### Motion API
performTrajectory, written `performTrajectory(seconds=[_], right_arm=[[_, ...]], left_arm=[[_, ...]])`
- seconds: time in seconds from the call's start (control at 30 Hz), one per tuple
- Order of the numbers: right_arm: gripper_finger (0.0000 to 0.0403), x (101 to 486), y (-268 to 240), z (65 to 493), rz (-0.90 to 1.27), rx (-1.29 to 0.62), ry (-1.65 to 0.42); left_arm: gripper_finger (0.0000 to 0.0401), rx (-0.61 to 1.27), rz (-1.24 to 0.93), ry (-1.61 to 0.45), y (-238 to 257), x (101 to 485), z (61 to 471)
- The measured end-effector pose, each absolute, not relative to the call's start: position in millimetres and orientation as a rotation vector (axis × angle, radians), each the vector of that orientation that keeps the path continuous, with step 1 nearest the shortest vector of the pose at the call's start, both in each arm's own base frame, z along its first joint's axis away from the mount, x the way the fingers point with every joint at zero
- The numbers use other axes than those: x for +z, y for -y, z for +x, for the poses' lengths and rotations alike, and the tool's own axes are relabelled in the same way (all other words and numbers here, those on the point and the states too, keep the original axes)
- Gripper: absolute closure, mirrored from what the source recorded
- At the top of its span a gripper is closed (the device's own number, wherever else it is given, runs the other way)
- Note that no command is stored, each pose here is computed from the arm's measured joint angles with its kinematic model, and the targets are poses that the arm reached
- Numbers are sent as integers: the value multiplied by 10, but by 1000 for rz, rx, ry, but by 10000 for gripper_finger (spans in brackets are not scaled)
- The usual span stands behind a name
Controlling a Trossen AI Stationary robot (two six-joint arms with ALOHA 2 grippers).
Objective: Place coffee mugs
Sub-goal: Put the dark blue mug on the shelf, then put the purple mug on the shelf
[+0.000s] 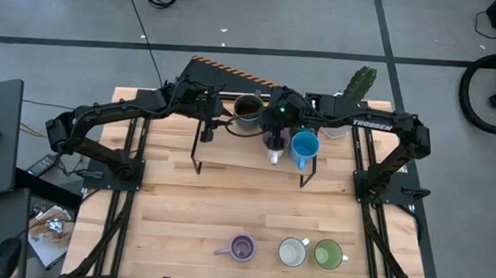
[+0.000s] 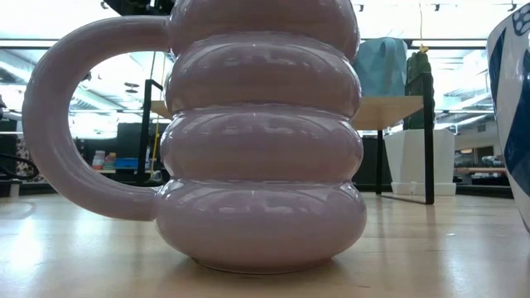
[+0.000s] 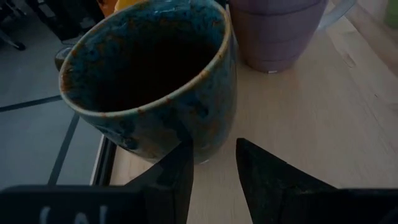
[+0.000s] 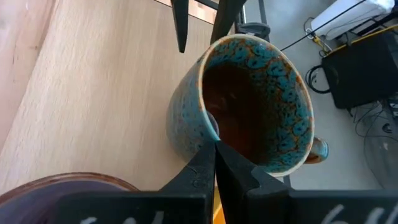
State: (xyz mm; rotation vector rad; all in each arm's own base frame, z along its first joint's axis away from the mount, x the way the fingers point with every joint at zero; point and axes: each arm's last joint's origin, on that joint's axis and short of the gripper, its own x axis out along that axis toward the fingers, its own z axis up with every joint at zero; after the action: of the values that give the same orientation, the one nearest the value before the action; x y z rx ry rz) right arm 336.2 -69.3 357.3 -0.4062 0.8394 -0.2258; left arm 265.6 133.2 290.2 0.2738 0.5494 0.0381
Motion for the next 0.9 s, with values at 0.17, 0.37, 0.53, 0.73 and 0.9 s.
performTrajectory(seconds=[0.17,0.37,0.53,0.73,0.9], right_arm=[[384,3573,679,3364,-415,-233,-841],[384,3636,601,3319,-424,-222,-824],[384,3680,550,3298,-431,-226,-804],[384,3717,450,3244,-421,-233,-809],[384,3847,247,3080,-344,-233,-778]], left_arm=[[273,34,283,-548,-1332,2903,2657],[273,30,298,-549,-1319,2924,2633],[273,27,312,-551,-1319,2931,2620],[273,36,303,-553,-1284,2991,2552],[279,57,356,-544,-1071,3165,2433]])
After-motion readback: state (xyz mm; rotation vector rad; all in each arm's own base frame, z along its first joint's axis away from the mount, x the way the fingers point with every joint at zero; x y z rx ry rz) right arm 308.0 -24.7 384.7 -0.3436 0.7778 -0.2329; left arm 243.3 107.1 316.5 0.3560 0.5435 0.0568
